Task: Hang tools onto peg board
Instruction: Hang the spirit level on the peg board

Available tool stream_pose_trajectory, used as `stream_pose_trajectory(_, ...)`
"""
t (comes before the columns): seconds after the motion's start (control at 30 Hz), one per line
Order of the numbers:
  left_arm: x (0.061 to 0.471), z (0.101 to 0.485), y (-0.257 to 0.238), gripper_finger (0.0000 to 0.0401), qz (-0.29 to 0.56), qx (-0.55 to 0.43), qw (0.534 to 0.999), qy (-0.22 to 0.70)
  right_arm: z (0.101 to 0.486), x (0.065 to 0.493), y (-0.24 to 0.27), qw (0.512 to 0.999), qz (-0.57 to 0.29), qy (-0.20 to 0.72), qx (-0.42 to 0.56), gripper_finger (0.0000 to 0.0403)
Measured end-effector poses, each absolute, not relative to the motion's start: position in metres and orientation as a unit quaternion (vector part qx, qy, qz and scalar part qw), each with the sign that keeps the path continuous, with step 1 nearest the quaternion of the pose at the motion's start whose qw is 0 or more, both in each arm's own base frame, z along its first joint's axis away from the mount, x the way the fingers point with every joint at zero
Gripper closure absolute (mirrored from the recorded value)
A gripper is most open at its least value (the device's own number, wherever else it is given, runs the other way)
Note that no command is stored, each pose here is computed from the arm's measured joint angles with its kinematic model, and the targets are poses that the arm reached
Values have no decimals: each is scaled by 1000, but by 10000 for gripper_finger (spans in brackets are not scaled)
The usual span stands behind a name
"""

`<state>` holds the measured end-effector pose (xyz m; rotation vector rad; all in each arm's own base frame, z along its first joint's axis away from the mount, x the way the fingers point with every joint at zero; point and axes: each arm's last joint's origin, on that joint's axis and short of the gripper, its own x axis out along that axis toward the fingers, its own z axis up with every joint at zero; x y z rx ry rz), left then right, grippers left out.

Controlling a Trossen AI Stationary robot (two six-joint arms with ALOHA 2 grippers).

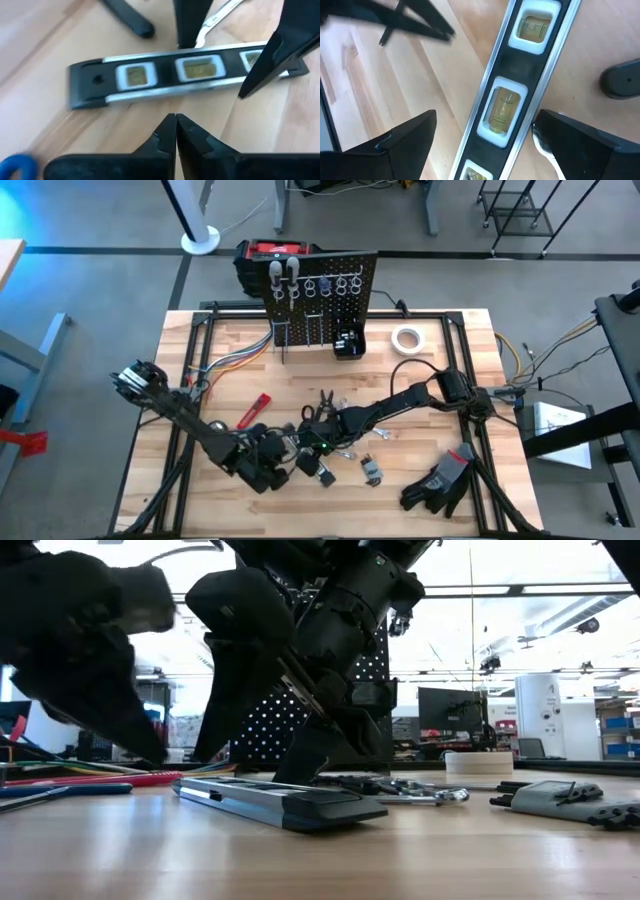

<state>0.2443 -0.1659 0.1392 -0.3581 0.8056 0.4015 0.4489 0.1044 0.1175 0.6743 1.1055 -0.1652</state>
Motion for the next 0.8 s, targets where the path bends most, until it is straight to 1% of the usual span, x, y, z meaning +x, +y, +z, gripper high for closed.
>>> stream_pose_trajectory(0.2,206,169,-154,401,233,-144,865,419,117,449,103,791,-105,505,330,49)
stream_pose_trajectory(0.3,182,194,-142,401,266,-145,866,399,117,449,103,792,-109,505,326,49)
stream_pose_trajectory(0.4,164,217,-132,401,265,-162,877,368,115,447,104,795,-116,510,307,49)
stream_pose_trajectory(0.6,153,245,-121,401,240,-176,907,299,113,440,102,788,-142,534,272,49)
stream_pose_trajectory(0.7,153,249,-120,401,237,-188,911,279,118,440,107,783,-138,542,273,49)
stream_pose_trajectory(0.8,155,250,-122,401,233,-201,912,271,127,443,120,796,-135,537,246,49)
